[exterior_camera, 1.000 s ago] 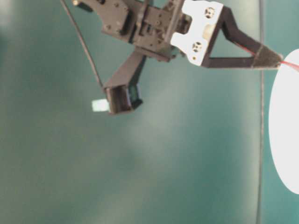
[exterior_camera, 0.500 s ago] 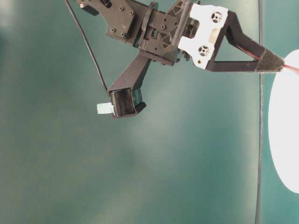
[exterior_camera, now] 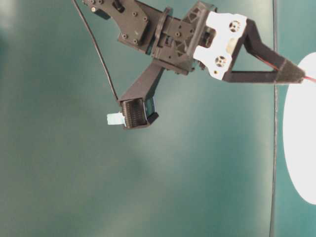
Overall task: Scoop the yellow hexagonal prism block from the bowl with a spoon using the right arm.
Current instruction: 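Lower the spoon into the bowl and push it toward the yellow block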
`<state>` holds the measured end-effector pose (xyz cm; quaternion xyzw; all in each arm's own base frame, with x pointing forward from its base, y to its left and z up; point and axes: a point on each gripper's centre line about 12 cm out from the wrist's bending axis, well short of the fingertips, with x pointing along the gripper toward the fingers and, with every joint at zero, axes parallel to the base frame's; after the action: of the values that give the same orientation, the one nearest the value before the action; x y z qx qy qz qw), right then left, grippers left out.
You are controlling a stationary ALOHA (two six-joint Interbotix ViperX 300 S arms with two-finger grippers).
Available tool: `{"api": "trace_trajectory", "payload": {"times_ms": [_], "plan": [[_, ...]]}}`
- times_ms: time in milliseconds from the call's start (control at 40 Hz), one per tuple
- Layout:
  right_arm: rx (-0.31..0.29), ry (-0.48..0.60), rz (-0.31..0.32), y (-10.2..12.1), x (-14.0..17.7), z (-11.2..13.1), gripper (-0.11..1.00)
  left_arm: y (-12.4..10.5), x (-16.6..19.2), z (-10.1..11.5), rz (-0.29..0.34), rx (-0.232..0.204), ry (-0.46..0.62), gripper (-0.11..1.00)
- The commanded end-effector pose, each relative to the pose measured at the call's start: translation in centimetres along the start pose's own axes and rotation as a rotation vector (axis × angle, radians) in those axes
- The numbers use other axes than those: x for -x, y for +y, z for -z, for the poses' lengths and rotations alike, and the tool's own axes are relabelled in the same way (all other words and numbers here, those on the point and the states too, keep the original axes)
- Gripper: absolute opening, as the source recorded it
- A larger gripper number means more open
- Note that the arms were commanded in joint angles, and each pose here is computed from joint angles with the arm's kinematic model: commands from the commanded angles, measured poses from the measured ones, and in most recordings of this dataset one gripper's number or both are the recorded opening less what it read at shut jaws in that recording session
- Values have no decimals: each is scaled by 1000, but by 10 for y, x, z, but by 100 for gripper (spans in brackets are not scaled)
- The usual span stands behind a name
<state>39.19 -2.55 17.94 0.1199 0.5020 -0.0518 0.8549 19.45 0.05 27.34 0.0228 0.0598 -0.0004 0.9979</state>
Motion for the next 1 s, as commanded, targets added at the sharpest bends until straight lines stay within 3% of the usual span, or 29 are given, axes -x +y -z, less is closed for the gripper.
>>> {"api": "trace_trajectory", "payload": {"times_ms": [0,975], "plan": [[5,-48,-7,3,7,-11,24,0,-1,-7,0,-3,-15,3],[25,-176,-5,3,9,-26,24,0,-1,-8,-1,-3,-18,3]]}}
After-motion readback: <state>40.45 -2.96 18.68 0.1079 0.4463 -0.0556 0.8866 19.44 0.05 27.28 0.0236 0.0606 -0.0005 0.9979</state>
